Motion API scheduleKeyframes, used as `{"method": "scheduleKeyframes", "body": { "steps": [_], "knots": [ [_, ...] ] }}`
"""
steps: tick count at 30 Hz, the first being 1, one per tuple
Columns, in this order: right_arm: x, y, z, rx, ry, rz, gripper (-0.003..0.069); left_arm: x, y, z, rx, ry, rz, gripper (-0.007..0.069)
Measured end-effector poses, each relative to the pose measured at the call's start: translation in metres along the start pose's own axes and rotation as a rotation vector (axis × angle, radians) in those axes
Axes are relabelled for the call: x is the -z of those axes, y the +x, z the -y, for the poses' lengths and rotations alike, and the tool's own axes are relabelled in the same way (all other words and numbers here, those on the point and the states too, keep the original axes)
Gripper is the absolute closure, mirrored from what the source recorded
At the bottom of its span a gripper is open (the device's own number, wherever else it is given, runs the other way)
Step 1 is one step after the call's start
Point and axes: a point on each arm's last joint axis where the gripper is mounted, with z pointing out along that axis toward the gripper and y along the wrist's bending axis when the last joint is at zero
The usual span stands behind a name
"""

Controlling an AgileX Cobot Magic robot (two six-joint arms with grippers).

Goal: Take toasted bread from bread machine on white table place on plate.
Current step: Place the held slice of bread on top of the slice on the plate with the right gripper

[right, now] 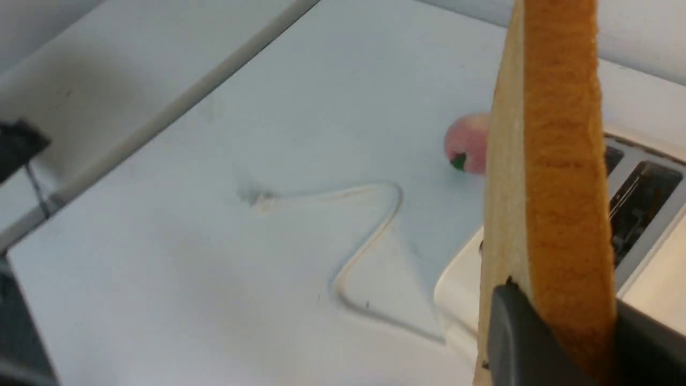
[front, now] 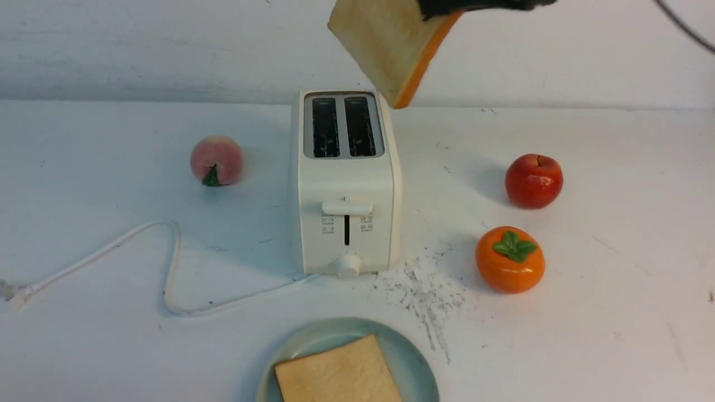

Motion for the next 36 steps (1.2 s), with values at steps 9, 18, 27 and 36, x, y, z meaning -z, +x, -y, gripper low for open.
{"method": "scheduleKeyframes", "body": {
  "steps": [9, 18, 27, 36],
  "knots": [
    [-0.025, 0.053, -0.003, -0.033, -0.12, -0.255, 0.0552, 0.0, -0.003, -0.002, -0.023, -0.026, 0.035, 0.0639],
    [-0.086, 0.151, -0.005, 0.047, -0.361, -0.477, 0.0552, 0.0, -0.004, -0.002, -0.019, -0.019, 0.037, 0.0639],
    [-0.127, 0.179, 0.007, -0.051, -0.457, -0.476, 0.0552, -0.001, -0.004, -0.002, -0.019, -0.02, 0.036, 0.0639],
    [-0.154, 0.205, 0.023, -0.124, -0.468, -0.54, 0.0552, -0.001, -0.003, -0.002, -0.019, -0.021, 0.032, 0.0639]
  ]
}}
